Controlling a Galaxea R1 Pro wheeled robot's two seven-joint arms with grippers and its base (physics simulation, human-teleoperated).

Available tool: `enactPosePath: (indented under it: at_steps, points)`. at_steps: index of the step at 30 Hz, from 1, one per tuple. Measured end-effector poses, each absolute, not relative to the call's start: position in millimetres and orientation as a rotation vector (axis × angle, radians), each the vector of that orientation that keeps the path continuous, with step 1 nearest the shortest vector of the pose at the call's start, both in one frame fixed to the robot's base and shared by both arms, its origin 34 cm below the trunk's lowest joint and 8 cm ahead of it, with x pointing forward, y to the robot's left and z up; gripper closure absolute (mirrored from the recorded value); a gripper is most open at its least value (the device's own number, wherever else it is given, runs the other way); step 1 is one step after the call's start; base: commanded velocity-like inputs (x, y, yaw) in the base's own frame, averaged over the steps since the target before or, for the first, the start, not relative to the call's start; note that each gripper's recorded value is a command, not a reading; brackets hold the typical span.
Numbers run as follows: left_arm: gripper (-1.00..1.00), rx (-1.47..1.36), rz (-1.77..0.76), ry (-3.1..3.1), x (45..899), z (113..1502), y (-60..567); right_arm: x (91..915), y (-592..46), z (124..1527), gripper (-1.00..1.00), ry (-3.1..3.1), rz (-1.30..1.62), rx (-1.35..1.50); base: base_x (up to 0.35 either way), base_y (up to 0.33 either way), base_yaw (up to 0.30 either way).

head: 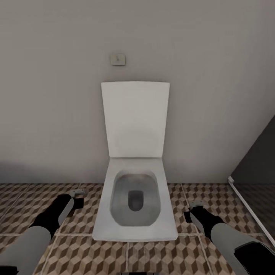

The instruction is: Take the four mousetraps from the cabinet in the bathroom and place them on the bathroom floor. Make sure all four end up on the same floor surface, and ensure that at least two of them are either under or directly next to the same bathroom sink.

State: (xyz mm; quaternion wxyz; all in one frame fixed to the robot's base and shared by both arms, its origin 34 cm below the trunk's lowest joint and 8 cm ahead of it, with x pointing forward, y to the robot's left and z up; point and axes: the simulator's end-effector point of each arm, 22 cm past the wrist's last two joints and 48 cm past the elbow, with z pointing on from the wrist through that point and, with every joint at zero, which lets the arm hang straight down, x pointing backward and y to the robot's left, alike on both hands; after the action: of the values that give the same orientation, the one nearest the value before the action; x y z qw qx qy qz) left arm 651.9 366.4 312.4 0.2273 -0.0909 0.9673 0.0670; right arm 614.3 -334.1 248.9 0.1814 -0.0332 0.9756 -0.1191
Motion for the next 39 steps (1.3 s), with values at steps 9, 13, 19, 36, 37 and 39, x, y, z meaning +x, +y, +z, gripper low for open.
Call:
enactPosePath:
  at_steps: [9,13,19,36,37,39]
  points:
    - [1.0,-0.25,0.183,2.666,651.6,311.8,365.5,614.3,-334.1,248.9,1.0,2.755,-0.337,-0.094,0.009,0.003,0.0]
    - [1.0,-0.251,0.183,2.667,651.2,311.6,365.5,614.3,-334.1,249.1,1.0,2.755,-0.336,-0.094,0.093,0.0,0.0]
    - [1.0,-0.251,0.183,2.668,651.2,311.4,365.5,614.3,-334.1,248.9,1.0,2.755,-0.336,-0.094,0.044,0.0,0.0]
    - [1.0,-0.252,0.181,2.667,651.8,312.3,365.1,614.4,-334.0,249.1,1.0,2.754,-0.336,-0.094,0.056,0.047,0.0]
    - [1.0,-0.253,0.18,2.667,651.9,312.3,365.0,614.3,-334.1,249.0,1.0,2.755,-0.336,-0.094,0.1,0.093,0.0]
    - [1.0,-0.253,0.179,2.667,651.9,312.2,364.9,614.4,-334.1,249.0,1.0,2.754,-0.336,-0.094,0.066,0.061,0.0]
